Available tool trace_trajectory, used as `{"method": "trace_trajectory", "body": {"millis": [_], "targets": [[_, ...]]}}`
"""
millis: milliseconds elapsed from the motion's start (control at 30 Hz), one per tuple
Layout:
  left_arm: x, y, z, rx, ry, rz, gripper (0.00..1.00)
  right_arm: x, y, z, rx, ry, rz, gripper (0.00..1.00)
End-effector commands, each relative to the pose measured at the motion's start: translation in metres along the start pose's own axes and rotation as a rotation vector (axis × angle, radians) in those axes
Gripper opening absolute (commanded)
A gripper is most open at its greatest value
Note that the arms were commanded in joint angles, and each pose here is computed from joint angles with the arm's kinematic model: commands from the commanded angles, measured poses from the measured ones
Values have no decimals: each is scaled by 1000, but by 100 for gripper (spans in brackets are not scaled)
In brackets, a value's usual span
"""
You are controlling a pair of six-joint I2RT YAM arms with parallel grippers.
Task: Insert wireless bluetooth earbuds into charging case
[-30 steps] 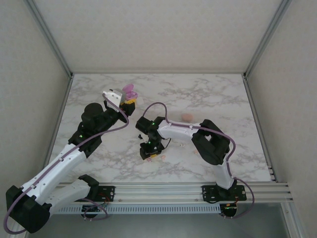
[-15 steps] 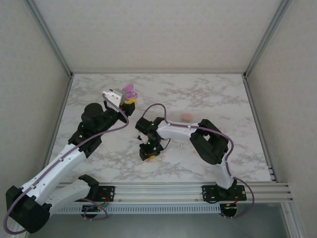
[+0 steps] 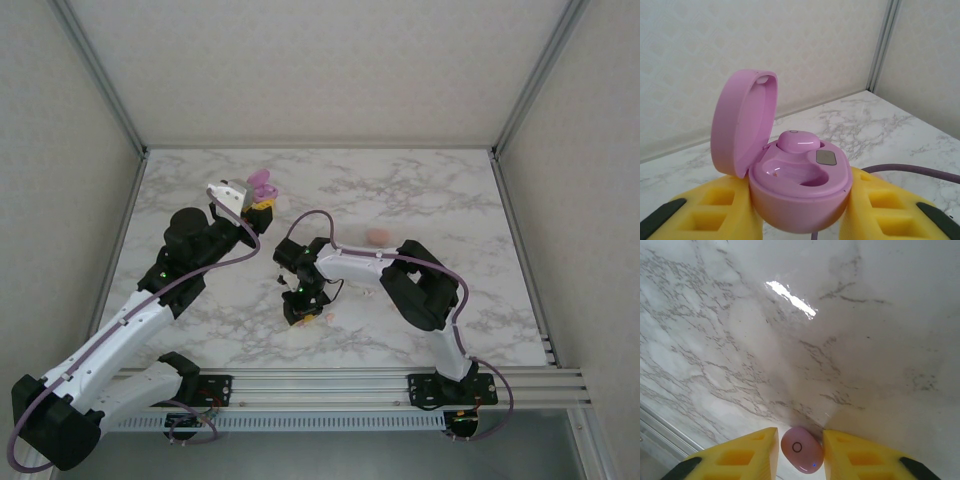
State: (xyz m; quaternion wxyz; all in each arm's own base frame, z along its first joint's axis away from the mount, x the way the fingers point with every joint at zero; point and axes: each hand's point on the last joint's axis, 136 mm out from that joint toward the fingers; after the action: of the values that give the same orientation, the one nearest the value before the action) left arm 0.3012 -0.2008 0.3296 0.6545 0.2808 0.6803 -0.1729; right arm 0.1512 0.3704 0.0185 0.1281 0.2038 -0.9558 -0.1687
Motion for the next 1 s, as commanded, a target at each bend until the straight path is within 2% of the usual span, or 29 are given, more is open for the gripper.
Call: {"method": "trace_trajectory", "body": {"millis": [0,367,700,967], "targets": [[-20,8,-5,-29,-47,-8,30,11,-2,12,13,58,-2,27],[-16,7,-2,-23,-35,-10,30,12,-1,3,14,33,9,23],[-18,7,-1,-23,-38,-11,30,-5,-26,-15,98,-118,121,23],[-17,7,0,-22,-36,-12,30,8,-9,-2,20,-36,47,28]]}}
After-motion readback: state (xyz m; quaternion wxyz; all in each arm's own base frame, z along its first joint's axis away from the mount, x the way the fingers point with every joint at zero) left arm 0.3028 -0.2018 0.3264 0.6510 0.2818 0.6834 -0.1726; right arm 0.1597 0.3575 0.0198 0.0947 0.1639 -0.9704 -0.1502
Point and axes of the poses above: each hand's point on the last joint's axis, 136 mm out from that joint toward the fingers, its own z axis out along the fingers, its own y axis along the line the jaws close on, x = y × z, and after that the axes turned 10 degrees about z, right-handed
